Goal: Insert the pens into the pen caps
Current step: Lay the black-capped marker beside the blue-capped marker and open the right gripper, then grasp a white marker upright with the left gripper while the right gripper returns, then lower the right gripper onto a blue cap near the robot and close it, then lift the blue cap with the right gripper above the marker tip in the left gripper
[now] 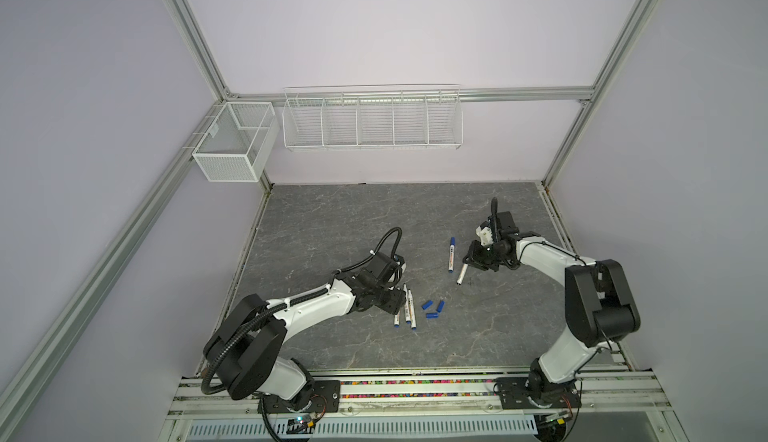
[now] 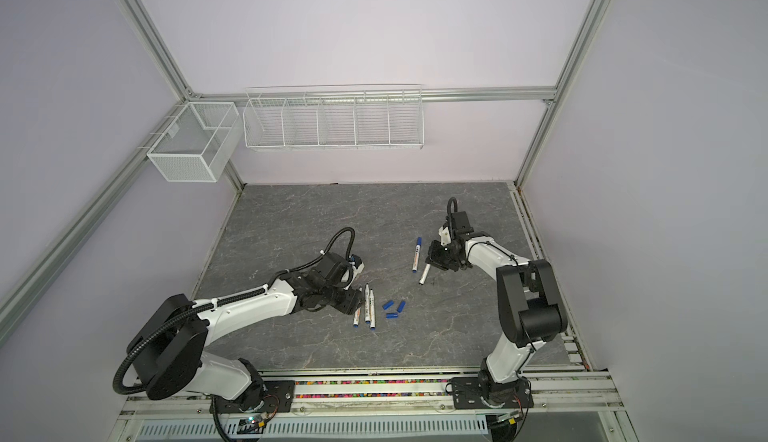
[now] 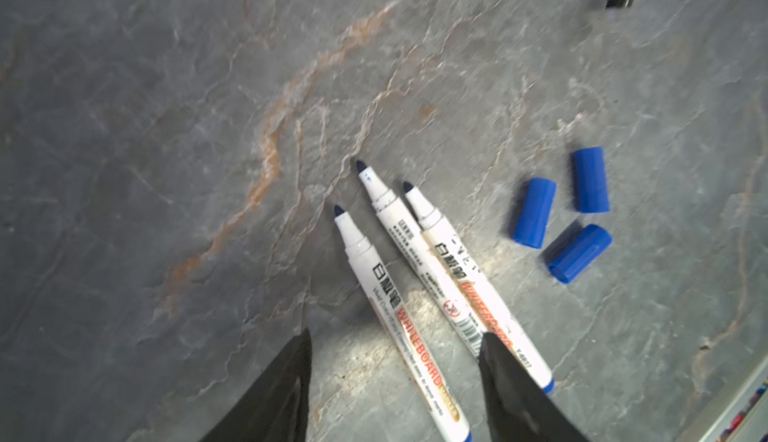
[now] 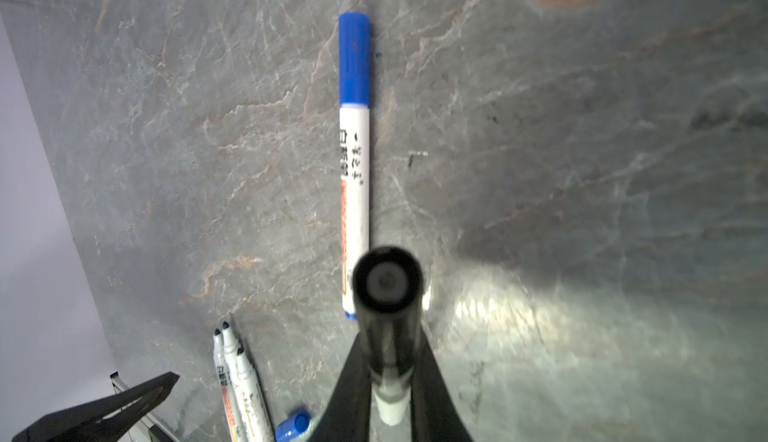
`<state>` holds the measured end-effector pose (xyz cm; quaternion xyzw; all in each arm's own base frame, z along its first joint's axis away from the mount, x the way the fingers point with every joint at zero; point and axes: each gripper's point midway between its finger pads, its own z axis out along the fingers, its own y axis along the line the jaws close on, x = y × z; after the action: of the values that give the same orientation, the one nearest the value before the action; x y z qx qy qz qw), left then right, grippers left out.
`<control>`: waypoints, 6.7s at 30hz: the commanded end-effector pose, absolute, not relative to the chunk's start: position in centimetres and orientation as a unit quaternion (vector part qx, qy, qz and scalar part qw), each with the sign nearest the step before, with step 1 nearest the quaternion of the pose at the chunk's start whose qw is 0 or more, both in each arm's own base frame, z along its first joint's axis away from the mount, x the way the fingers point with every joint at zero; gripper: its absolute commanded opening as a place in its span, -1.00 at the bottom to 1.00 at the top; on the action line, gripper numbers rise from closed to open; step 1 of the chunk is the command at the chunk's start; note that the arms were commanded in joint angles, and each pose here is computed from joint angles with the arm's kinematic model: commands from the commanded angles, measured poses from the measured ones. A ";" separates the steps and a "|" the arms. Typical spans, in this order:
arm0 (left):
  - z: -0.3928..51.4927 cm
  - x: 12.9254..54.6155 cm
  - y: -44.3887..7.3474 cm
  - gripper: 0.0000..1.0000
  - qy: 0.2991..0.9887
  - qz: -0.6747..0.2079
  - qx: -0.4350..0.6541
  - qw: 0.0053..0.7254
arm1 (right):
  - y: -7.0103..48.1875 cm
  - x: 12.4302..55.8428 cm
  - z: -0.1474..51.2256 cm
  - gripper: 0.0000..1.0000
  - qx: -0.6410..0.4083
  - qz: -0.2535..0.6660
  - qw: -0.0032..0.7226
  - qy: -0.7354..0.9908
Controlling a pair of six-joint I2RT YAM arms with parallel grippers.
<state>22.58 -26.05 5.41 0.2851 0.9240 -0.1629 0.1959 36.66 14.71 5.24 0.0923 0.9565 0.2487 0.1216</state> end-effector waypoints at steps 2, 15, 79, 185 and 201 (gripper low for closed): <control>4.8 22.3 -25.3 0.30 0.936 -0.135 0.274 0.173 | 15.0 39.1 4.2 -0.76 0.081 0.243 0.127 0.958; 3.8 22.0 -25.5 0.34 0.940 -0.125 0.281 0.148 | 15.9 41.9 3.7 -0.32 0.085 0.255 0.135 0.954; 13.1 28.2 -32.1 -1.00 0.886 -0.288 0.244 0.268 | 32.0 32.5 13.2 -0.40 -0.087 0.430 0.196 0.877; 10.5 27.9 -31.2 -1.00 0.898 -0.222 0.256 0.281 | 24.3 26.8 8.7 -0.76 -0.103 0.175 0.192 0.960; 11.3 23.1 -35.5 -1.00 0.847 -0.274 0.383 0.247 | 23.2 33.1 19.2 -0.76 -0.001 0.344 0.366 0.865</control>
<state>23.46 -34.50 10.58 0.3610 0.8601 -0.2618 0.2476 32.18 22.57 16.50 0.0039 0.8877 0.3145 0.3363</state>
